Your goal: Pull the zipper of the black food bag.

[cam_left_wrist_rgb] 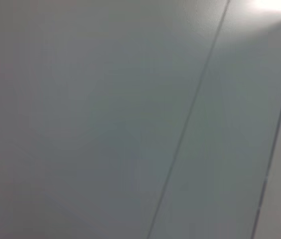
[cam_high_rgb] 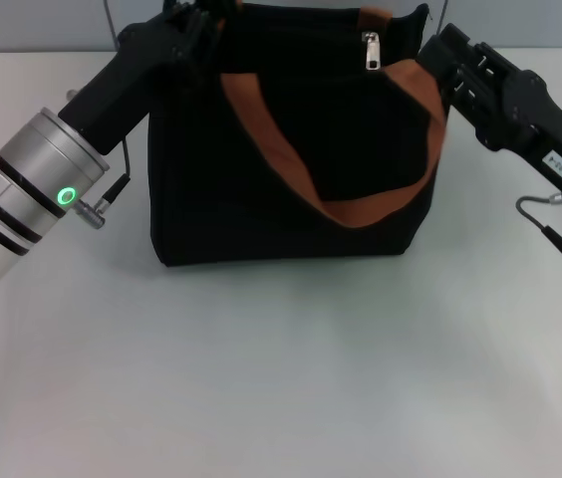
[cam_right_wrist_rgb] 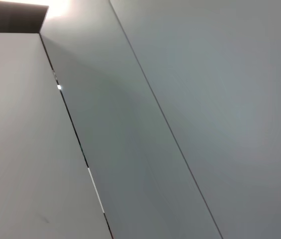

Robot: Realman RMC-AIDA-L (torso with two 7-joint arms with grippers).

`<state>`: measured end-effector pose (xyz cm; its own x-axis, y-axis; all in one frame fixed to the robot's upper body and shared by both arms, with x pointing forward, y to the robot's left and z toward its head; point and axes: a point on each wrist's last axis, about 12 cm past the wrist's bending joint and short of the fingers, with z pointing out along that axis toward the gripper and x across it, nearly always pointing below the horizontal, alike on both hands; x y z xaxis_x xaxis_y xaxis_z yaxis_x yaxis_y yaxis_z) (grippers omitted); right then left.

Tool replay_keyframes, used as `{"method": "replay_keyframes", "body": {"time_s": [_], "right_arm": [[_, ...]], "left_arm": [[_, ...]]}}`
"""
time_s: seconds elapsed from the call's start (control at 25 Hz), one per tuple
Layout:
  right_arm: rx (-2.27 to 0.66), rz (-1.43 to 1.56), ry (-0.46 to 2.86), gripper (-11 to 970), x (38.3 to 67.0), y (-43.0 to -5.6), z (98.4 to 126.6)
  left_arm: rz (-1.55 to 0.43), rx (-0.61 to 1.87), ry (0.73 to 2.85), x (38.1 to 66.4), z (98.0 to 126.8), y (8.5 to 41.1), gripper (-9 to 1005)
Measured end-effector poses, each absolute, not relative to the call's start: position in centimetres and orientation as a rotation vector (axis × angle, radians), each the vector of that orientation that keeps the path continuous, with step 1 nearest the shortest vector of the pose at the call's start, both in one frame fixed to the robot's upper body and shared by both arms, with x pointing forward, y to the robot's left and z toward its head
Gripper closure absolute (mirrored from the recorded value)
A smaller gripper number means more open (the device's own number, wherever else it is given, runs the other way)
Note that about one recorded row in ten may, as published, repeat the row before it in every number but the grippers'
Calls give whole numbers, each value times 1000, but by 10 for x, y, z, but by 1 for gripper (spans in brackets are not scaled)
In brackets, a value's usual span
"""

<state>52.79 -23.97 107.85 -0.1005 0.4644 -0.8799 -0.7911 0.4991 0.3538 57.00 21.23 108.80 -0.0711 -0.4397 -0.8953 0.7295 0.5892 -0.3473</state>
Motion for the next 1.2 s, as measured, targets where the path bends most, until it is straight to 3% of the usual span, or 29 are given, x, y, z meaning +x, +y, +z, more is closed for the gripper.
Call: {"method": "replay_keyframes", "body": {"time_s": [0.32, 0.4, 0.48, 0.6, 1.04, 1.2], "right_arm": [[-341, 1060, 1292, 523, 518, -242, 1071], [-340, 1056, 1293, 481, 516, -242, 1070], [-341, 1061, 1297, 291, 515, -241, 1069], [-357, 1071, 1309, 289, 512, -240, 1066], [-411, 967, 1268, 270, 490, -257, 1060], [-445, 969, 1252, 262, 487, -257, 1061]], "left_arm": [[-939, 194, 1311, 567, 1086, 231, 922], [-939, 190, 1291, 565, 1087, 235, 797], [-937, 189, 1209, 551, 1091, 251, 708], [-930, 192, 1169, 540, 1092, 263, 630], [-778, 158, 1212, 441, 1061, 335, 300], [-858, 364, 1265, 421, 1062, 335, 236]]}}
